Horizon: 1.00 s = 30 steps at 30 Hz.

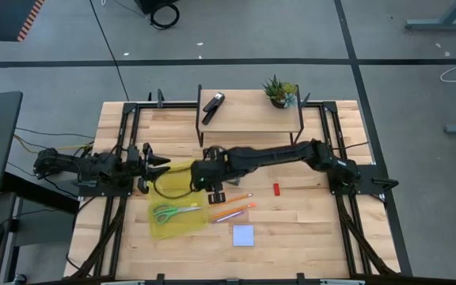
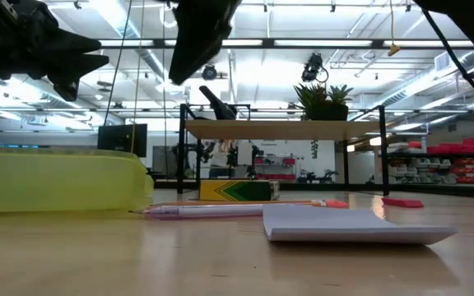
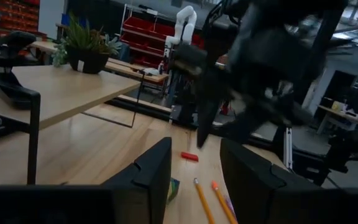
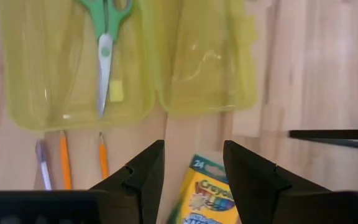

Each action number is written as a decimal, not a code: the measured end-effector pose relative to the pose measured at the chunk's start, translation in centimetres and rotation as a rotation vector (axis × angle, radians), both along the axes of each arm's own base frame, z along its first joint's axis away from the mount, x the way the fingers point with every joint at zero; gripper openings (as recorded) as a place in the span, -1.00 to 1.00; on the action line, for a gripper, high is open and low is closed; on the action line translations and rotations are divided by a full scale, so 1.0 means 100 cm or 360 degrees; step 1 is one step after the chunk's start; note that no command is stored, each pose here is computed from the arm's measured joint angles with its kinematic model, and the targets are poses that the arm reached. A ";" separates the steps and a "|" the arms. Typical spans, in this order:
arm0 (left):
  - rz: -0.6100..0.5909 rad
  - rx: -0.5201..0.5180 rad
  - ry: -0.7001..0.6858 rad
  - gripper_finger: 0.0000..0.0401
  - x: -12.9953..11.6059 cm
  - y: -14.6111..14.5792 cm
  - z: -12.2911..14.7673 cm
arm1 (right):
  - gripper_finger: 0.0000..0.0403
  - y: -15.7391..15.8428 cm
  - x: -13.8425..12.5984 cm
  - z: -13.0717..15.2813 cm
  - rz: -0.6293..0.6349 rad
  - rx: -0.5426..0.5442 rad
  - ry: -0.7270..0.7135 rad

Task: Pack school essentials
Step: Put the top orange pencil into the yellow supply box

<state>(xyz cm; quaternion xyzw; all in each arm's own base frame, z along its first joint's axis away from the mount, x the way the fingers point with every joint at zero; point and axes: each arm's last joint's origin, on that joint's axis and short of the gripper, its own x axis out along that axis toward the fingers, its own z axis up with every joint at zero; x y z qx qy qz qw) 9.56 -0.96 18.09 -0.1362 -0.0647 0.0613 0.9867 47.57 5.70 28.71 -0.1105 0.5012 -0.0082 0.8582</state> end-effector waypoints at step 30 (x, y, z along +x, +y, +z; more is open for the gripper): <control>-0.0001 -0.0010 -0.0002 -0.29 0.000 0.000 0.000 | -0.16 0.013 -0.105 -0.079 -0.0049 0.0353 0.0144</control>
